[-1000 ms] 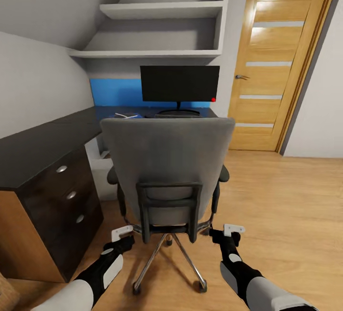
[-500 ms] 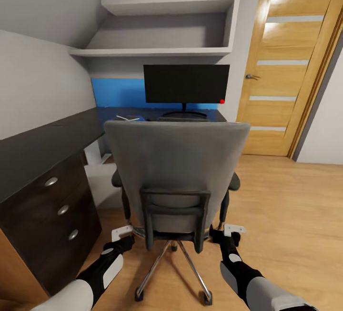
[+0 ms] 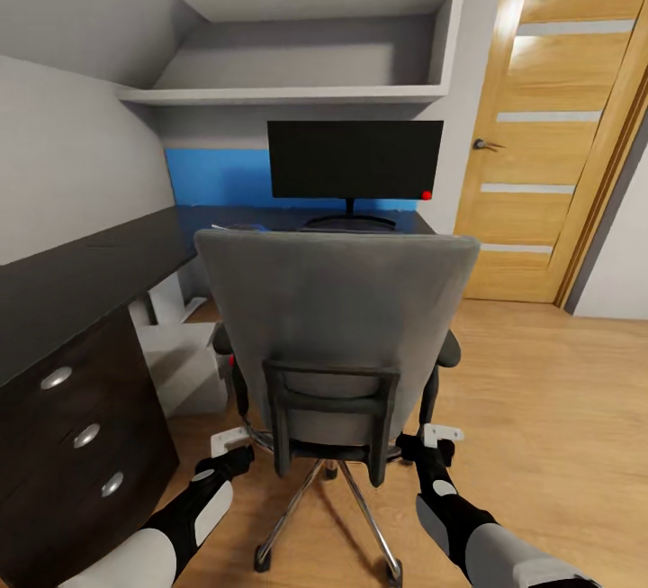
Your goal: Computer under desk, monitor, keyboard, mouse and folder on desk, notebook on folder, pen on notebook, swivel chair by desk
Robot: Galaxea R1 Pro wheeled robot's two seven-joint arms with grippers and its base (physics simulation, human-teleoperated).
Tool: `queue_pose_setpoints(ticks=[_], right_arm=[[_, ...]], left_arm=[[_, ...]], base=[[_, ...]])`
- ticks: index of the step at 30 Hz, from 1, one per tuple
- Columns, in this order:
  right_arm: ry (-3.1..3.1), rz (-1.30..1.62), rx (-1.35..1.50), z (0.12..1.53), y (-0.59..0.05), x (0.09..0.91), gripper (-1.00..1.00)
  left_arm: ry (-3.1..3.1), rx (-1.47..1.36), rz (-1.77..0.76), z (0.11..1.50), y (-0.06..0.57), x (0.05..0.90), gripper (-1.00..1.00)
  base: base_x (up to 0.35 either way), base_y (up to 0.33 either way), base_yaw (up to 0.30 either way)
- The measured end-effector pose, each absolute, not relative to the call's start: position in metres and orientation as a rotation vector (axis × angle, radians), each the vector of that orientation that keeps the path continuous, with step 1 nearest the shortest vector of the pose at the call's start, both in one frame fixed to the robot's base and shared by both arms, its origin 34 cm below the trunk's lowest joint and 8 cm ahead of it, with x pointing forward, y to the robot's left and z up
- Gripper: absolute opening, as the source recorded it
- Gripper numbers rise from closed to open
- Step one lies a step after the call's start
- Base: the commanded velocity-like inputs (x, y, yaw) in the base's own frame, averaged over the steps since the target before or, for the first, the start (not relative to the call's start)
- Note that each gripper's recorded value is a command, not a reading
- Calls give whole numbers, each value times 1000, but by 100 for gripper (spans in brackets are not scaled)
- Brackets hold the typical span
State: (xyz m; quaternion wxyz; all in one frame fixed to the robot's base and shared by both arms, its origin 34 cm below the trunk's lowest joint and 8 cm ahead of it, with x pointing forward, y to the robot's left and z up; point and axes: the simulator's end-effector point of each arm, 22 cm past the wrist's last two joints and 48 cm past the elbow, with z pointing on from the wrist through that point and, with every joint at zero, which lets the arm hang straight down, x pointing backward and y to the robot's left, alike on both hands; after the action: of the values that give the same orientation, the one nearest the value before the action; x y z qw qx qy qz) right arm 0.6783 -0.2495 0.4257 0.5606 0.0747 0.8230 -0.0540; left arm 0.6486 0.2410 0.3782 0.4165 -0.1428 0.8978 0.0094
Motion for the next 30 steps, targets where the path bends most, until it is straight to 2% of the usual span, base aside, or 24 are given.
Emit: queue_pose_setpoints(ticks=[17, 30], right_arm=[[1940, -128, 185, 425, -251, 678, 100], [1940, -129, 196, 425, -252, 677, 100]], left_arm=[[2255, -359, 22, 378, 241, 648, 100], [2254, -359, 25, 378, 241, 648, 100]], base=[[319, -59, 0], [327, 57, 0]])
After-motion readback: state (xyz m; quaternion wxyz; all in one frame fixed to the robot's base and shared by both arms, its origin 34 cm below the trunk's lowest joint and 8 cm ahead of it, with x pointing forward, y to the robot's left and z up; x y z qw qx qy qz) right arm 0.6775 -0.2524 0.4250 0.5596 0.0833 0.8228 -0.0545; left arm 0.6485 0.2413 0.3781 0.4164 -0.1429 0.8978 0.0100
